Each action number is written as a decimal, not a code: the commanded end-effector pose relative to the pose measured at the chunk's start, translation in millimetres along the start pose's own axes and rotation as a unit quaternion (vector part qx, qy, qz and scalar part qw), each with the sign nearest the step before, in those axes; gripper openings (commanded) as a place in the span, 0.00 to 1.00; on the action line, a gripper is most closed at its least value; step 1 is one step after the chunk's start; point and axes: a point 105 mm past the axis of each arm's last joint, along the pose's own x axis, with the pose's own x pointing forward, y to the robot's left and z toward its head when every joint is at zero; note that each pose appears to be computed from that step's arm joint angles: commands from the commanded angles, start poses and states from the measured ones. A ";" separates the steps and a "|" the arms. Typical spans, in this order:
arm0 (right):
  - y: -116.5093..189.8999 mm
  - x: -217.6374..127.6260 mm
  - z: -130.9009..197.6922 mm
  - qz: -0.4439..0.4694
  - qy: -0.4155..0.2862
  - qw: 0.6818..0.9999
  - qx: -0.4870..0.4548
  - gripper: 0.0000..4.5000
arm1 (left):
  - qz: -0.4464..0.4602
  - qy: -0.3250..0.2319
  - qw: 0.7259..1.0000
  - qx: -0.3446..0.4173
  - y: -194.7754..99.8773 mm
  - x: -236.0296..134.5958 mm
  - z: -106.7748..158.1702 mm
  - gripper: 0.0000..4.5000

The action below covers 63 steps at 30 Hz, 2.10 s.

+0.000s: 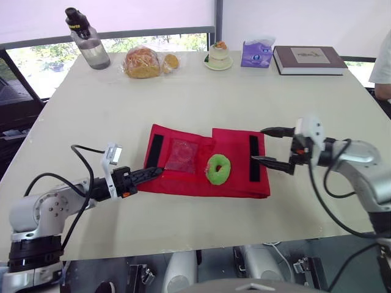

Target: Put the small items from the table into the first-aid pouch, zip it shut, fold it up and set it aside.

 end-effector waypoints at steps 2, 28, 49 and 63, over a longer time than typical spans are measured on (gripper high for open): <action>2.9 20.9 -4.4 0.024 0.009 0.999 -0.034 0.37 | -0.016 0.000 0.999 0.036 -9.3 0.9 10.3 0.00; -7.3 52.7 -51.1 0.000 0.117 0.992 -0.045 0.01 | -0.303 0.025 0.947 0.105 -150.7 102.8 43.1 0.00; -7.7 38.9 -53.5 -0.032 0.111 0.993 -0.022 0.01 | -0.445 -0.065 0.892 -0.040 -133.8 86.1 82.9 0.00; -2.7 39.9 -54.7 -0.026 0.113 0.993 -0.019 0.01 | -0.369 -0.045 0.929 -0.001 -122.1 122.3 74.2 0.00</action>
